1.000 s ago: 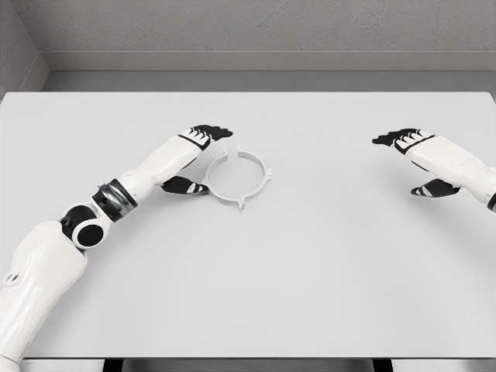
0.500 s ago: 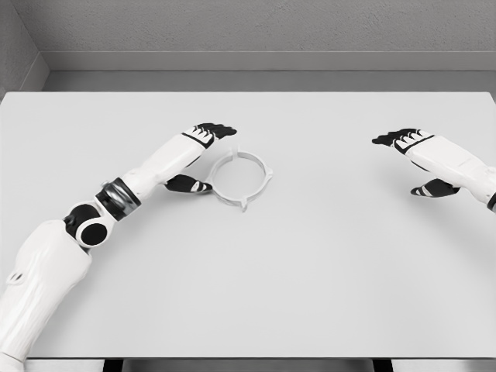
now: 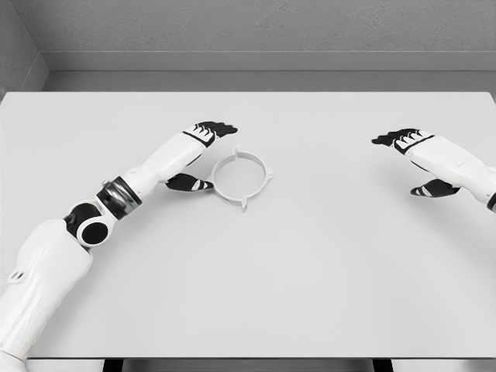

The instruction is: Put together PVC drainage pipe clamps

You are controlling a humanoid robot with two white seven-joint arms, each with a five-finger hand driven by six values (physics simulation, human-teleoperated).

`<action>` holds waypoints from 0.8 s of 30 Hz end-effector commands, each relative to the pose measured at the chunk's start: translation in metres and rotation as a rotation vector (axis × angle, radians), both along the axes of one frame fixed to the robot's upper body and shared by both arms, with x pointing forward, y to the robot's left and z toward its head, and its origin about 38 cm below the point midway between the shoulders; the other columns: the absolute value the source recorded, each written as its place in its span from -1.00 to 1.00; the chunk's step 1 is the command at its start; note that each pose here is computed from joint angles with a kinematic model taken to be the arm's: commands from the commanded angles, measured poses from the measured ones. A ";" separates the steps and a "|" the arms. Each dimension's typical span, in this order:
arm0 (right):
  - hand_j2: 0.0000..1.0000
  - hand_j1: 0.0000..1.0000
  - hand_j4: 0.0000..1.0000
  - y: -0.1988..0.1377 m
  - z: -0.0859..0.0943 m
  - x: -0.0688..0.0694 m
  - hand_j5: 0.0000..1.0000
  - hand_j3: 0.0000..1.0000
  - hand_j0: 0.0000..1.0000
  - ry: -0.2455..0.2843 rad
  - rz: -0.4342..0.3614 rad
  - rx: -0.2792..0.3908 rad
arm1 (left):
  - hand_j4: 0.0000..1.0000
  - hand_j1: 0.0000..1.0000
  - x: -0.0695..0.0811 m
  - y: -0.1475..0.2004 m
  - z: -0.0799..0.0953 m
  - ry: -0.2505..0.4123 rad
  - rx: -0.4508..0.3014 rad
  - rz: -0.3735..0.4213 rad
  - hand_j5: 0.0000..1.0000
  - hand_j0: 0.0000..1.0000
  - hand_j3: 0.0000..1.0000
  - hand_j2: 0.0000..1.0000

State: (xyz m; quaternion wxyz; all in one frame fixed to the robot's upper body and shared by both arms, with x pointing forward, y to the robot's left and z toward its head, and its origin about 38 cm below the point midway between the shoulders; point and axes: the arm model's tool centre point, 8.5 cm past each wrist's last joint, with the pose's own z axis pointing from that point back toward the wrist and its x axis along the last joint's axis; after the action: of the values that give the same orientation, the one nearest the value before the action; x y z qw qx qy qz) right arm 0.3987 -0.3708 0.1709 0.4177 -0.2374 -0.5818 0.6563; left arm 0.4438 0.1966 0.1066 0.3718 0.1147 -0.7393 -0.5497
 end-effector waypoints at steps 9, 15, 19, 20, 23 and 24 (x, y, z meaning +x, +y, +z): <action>1.00 1.00 1.00 0.000 0.001 0.000 1.00 1.00 1.00 -0.001 -0.001 0.006 | 1.00 1.00 0.000 -0.004 0.002 -0.003 -0.016 -0.005 1.00 1.00 1.00 1.00; 1.00 1.00 1.00 0.000 0.001 0.000 1.00 1.00 1.00 -0.001 -0.001 0.006 | 1.00 1.00 0.001 -0.002 0.005 -0.009 -0.018 -0.001 1.00 1.00 1.00 1.00; 1.00 1.00 1.00 0.000 0.001 0.000 1.00 1.00 1.00 -0.001 -0.001 0.006 | 1.00 1.00 0.001 0.004 0.005 -0.008 -0.017 0.007 1.00 1.00 1.00 1.00; 1.00 1.00 1.00 0.000 0.000 0.000 1.00 1.00 1.00 0.000 -0.002 0.007 | 1.00 1.00 0.000 0.004 0.004 -0.005 -0.017 0.008 1.00 1.00 1.00 1.00; 1.00 1.00 1.00 0.000 0.001 0.000 1.00 1.00 1.00 -0.001 -0.001 0.006 | 1.00 1.00 -0.002 0.005 0.001 0.000 -0.007 0.003 1.00 1.00 1.00 1.00; 1.00 1.00 1.00 0.000 0.001 0.000 1.00 1.00 1.00 -0.001 -0.001 0.006 | 1.00 1.00 -0.003 0.005 0.000 0.004 -0.004 0.003 1.00 1.00 1.00 1.00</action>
State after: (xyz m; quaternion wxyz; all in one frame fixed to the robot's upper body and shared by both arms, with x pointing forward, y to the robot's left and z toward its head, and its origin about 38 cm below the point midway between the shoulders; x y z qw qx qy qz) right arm 0.3987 -0.3707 0.1708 0.4177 -0.2373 -0.5817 0.6564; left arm 0.4415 0.2007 0.1065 0.3732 0.1148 -0.7396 -0.5482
